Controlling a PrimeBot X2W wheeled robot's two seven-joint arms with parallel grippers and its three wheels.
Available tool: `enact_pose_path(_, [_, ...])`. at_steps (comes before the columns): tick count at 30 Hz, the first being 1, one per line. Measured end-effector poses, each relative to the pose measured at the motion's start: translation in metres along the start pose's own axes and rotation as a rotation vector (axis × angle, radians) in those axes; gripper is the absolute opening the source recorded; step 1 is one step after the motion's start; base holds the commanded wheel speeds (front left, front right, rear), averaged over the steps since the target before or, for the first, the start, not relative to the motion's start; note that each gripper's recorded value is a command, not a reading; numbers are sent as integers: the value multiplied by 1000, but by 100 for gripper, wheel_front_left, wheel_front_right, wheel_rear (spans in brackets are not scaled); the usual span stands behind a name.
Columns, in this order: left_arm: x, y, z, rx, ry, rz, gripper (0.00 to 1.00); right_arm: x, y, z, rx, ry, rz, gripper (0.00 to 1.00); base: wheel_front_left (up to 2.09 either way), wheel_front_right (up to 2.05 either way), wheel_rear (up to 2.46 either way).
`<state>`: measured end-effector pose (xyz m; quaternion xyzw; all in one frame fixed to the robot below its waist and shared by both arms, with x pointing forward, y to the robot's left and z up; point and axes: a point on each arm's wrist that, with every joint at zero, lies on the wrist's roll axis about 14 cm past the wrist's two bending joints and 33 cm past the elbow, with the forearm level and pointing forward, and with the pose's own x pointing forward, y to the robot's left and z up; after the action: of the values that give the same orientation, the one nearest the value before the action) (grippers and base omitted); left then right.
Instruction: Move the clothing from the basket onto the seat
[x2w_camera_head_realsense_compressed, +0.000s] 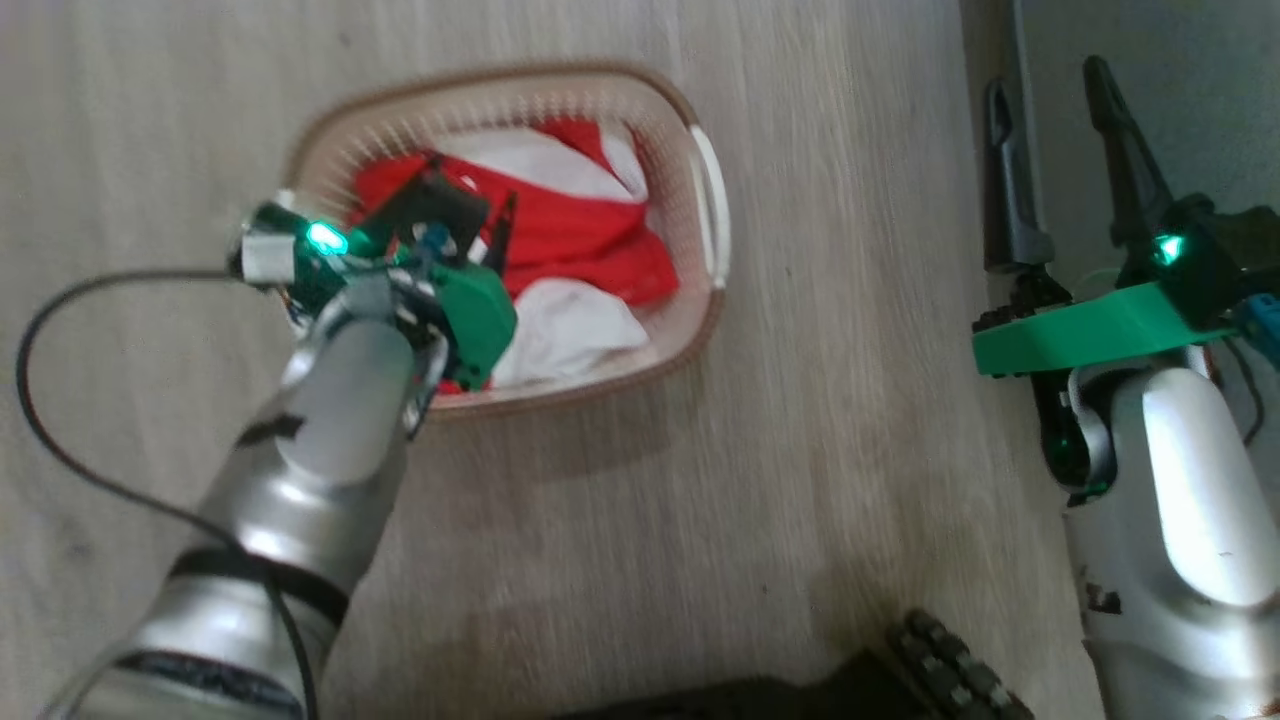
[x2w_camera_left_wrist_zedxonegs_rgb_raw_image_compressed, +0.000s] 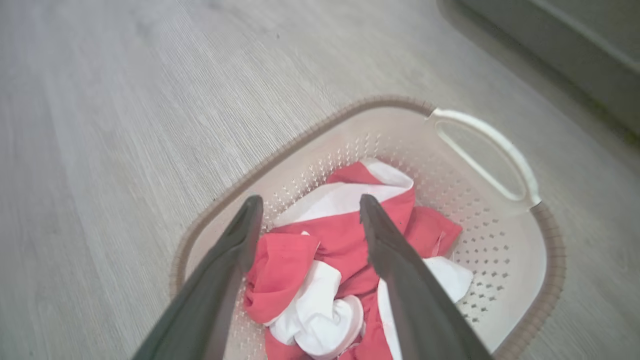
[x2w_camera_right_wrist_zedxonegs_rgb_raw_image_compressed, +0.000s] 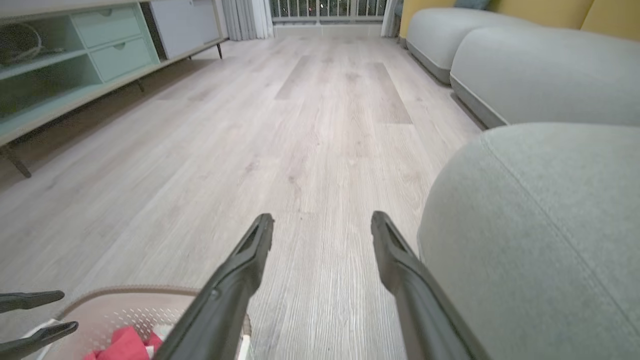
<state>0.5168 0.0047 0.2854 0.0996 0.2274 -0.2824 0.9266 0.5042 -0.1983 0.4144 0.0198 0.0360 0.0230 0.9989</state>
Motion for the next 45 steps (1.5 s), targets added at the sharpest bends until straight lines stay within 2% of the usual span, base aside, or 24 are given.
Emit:
enact_pose_path(6, [45, -9, -51, 48, 168, -38, 100, -4, -20, -39, -4, 89, -50, 100, 0, 0, 0])
enact_pose_path(14, [79, 2, -105, 111, 321, -23, 100, -15, -50, -58, 8, 140, -131, 100, 0, 0, 0])
enact_pose_path(24, [89, 4, -140, 154, 409, -33, 100, -25, -61, -67, 9, 177, -166, 100, 0, 0, 0])
enact_pose_path(41, [96, 2, -164, 200, 473, -63, 100, -31, -65, -79, 4, 214, -177, 100, 0, 0, 0])
enact_pose_path(42, [96, 1, -167, 204, 482, -67, 97, -32, -65, -81, 4, 217, -178, 100, 0, 0, 0])
enact_pose_path(43, [95, 1, -169, 207, 490, -69, 59, -32, -65, -82, 4, 220, -178, 100, 0, 0, 0])
enact_pose_path(45, [95, 1, -172, 209, 494, -72, 12, -32, -66, -83, 2, 224, -180, 100, 0, 0, 0])
